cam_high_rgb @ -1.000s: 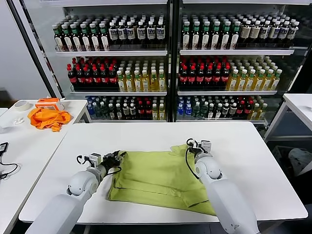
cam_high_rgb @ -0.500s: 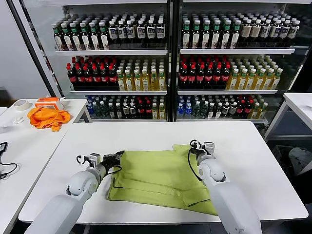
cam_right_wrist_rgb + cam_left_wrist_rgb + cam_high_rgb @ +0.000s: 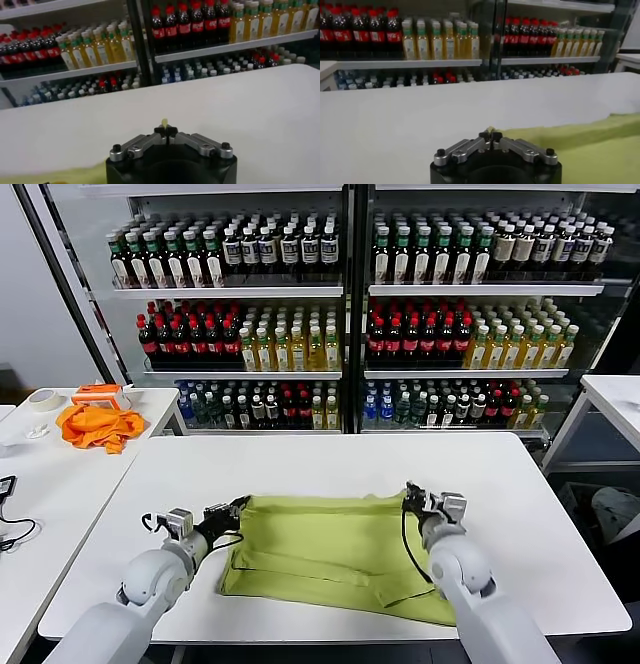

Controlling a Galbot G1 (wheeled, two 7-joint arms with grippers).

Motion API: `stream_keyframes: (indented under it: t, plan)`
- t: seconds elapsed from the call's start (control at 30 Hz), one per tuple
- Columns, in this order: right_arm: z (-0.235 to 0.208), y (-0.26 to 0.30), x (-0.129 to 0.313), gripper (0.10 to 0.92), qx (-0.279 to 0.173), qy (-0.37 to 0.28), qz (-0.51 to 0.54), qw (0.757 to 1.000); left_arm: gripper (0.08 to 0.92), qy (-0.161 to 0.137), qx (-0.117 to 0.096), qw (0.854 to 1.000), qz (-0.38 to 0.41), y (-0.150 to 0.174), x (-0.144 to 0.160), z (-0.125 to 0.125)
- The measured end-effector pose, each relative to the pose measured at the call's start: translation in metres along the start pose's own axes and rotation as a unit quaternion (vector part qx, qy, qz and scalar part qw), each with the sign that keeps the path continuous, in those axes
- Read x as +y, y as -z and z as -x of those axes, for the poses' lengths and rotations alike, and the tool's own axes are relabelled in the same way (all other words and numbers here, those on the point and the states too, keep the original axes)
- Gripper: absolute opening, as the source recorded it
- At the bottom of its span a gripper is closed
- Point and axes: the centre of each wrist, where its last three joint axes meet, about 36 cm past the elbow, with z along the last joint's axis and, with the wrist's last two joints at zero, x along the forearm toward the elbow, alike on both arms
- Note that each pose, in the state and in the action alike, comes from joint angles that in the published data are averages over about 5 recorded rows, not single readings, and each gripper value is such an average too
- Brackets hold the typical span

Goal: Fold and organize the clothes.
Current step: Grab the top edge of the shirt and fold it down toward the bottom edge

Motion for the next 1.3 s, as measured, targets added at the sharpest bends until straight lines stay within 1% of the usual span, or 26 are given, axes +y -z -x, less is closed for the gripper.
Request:
stream_keyframes:
  t: [0.17,0.37,0.7,0.93,1.3]
  plan:
    - [-0.025,-0.008,0.003,0.104,0.003,0.0,-0.016,1.0,0.081,-0.005,-0.001,1.0,0.003,-0.007,-0.004,-0.016]
    - [-0.047,-0.018,0.002,0.104,0.009,-0.009,-0.031,0.999,0.081,-0.012,0.006,1.0,0.005,-0.017,-0.01,-0.033]
    - [-0.068,-0.034,0.001,0.104,0.02,-0.008,-0.041,0.999,0.081,-0.026,0.015,1.0,0.006,-0.031,-0.025,-0.053]
    - [-0.072,-0.041,0.0,0.104,0.022,-0.012,-0.049,0.998,0.081,-0.021,0.018,1.0,0.009,-0.038,-0.028,-0.059]
    - [-0.082,-0.053,0.002,0.104,0.019,-0.024,-0.064,0.997,0.081,-0.004,0.005,1.0,0.006,-0.041,-0.029,-0.06]
